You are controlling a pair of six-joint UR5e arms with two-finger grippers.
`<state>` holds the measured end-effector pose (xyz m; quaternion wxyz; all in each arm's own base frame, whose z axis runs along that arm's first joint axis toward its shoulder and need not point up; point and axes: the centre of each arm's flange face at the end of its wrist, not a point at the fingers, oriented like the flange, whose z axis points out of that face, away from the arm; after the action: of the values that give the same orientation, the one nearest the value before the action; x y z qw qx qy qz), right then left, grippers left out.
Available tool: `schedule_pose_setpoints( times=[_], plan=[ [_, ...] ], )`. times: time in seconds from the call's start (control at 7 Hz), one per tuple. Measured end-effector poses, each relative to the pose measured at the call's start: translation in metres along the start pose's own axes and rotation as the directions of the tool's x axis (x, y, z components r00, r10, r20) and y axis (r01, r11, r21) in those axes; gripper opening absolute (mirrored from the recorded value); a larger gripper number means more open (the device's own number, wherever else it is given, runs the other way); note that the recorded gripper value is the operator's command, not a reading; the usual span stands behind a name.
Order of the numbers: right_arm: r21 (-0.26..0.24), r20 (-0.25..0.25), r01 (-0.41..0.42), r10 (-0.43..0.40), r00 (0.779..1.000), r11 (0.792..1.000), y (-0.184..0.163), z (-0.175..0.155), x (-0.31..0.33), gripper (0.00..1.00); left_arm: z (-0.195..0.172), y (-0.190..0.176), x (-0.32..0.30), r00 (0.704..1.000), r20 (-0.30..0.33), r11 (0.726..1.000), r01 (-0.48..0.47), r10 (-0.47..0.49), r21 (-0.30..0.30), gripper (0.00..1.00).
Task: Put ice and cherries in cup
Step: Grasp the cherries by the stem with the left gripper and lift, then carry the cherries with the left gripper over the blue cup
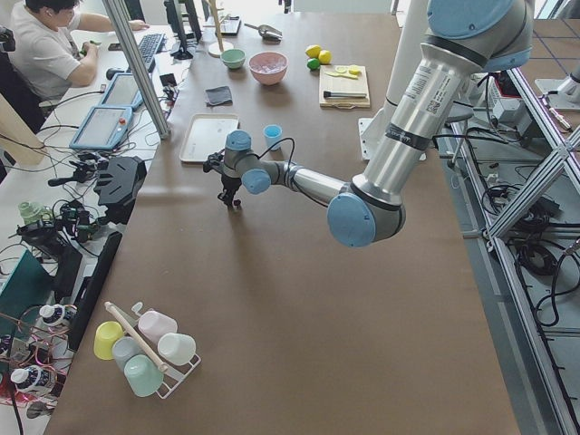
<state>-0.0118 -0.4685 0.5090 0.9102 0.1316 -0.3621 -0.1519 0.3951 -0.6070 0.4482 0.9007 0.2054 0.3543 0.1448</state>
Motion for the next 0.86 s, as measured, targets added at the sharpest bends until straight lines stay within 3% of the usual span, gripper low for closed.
schedule_pose_setpoints(
  times=[0.14, 0.29, 0.57, 0.86],
  plan=[
    [-0.002, -0.001, -0.003, 0.003, 1.0, 1.0, 0.002, 0.001, 0.001, 0.96, 0.002, 0.003, 0.001, 1.0, 0.001, 1.0, 0.0, 0.0, -0.005, 0.04],
    [-0.004, -0.001, -0.007, 0.007, 1.0, 1.0, 0.002, 0.001, 0.001, 0.96, 0.002, 0.003, 0.001, 1.0, 0.001, 1.0, 0.001, -0.001, -0.006, 0.0],
    [-0.01, -0.002, -0.013, 0.013, 1.0, 1.0, 0.007, 0.004, 0.003, 0.96, -0.01, -0.006, 0.008, 1.0, 0.009, 1.0, 0.011, -0.011, -0.016, 0.0],
    [-0.011, -0.002, -0.014, 0.014, 1.0, 1.0, 0.008, 0.004, 0.004, 0.97, -0.05, -0.02, 0.032, 1.0, 0.014, 1.0, 0.017, -0.017, -0.025, 0.0]
  ],
)
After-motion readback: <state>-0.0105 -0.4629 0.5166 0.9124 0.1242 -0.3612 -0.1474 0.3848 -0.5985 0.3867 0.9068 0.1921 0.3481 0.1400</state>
